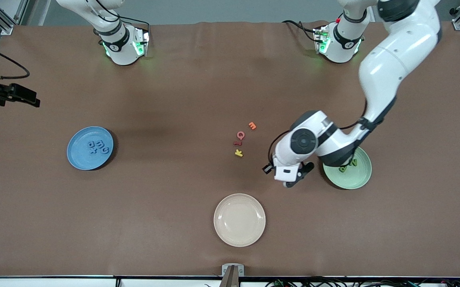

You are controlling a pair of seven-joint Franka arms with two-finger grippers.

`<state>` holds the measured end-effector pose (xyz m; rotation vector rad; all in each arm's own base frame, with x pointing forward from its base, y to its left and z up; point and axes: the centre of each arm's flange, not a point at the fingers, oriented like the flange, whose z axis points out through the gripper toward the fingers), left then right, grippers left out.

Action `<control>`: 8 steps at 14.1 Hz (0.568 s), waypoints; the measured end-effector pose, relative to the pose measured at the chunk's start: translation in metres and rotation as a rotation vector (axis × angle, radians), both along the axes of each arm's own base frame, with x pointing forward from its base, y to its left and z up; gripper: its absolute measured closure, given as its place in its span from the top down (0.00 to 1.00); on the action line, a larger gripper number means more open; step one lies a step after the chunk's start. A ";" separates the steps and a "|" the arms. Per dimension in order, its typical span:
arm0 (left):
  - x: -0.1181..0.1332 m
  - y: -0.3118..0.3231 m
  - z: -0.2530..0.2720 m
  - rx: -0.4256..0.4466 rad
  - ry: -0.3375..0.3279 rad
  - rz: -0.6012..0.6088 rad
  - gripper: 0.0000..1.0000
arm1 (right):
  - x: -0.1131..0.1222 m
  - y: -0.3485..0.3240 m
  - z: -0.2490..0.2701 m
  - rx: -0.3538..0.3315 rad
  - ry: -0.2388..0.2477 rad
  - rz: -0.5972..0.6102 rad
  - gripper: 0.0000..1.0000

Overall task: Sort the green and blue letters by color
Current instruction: 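Carry the green p with the left gripper over the green plate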

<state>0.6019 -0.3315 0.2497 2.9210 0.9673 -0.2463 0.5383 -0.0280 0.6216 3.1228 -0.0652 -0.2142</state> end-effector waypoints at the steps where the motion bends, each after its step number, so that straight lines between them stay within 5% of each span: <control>1: -0.001 0.019 0.005 0.003 0.012 -0.011 0.28 | -0.008 0.000 0.008 0.001 -0.012 0.000 1.00; 8: -0.018 0.151 0.000 0.030 0.032 -0.141 0.28 | -0.046 -0.003 0.041 0.003 -0.071 -0.007 1.00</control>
